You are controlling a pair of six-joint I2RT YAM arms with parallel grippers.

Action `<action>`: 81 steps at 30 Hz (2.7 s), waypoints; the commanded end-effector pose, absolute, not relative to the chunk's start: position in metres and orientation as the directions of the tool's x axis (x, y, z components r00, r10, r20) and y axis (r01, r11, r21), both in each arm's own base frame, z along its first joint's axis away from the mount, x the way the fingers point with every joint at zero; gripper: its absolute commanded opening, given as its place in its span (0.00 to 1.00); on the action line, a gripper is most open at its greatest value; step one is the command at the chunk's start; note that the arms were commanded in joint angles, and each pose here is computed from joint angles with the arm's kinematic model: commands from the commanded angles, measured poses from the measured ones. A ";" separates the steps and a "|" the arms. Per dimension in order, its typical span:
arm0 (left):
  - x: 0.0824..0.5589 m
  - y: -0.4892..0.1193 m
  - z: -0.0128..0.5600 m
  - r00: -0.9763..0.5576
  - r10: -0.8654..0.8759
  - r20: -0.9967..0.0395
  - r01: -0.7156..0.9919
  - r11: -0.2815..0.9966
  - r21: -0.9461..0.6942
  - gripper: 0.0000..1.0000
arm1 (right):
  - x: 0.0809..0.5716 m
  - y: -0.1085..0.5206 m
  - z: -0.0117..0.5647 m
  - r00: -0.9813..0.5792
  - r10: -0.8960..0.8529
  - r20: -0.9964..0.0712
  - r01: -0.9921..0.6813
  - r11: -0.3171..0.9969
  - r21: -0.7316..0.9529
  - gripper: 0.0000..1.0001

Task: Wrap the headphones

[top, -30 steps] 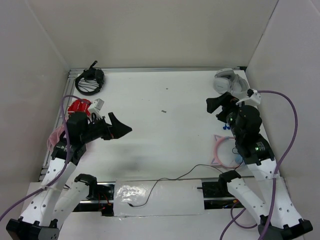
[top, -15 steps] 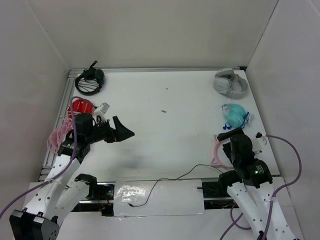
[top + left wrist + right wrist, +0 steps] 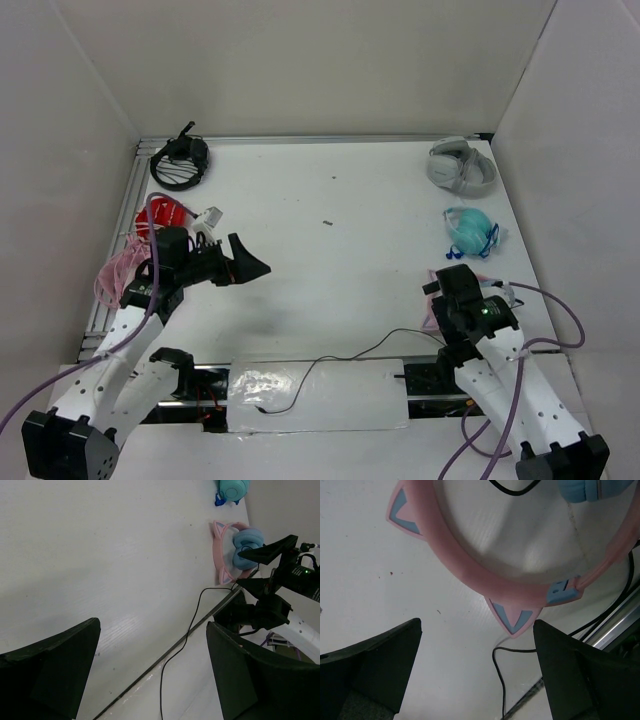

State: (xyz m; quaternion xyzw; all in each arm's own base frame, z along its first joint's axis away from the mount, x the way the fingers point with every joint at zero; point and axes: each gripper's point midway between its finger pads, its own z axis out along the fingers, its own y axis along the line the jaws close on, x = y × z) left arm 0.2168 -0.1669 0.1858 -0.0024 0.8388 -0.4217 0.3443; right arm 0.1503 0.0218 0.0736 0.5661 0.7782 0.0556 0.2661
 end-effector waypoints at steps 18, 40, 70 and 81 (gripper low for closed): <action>0.229 -0.172 0.189 -0.712 -0.249 -0.656 0.390 0.638 -0.664 0.99 | 0.142 0.027 0.042 0.028 0.978 -0.206 0.919 0.056 0.389 0.98; 0.245 -0.168 0.197 -0.666 -0.253 -0.702 0.403 0.670 -0.624 0.99 | 0.140 0.006 0.012 0.224 0.952 -0.209 0.942 -0.157 0.297 0.71; 0.218 -0.197 0.220 -0.710 -0.091 -0.699 0.589 0.468 -0.659 0.99 | 0.216 0.137 0.129 -0.564 0.684 -0.461 0.366 0.709 0.603 0.00; 0.211 -0.210 0.208 -0.740 -0.028 -0.672 0.589 0.453 -0.669 0.94 | 0.272 0.216 0.210 -0.552 0.480 -0.681 -0.019 0.810 0.586 0.00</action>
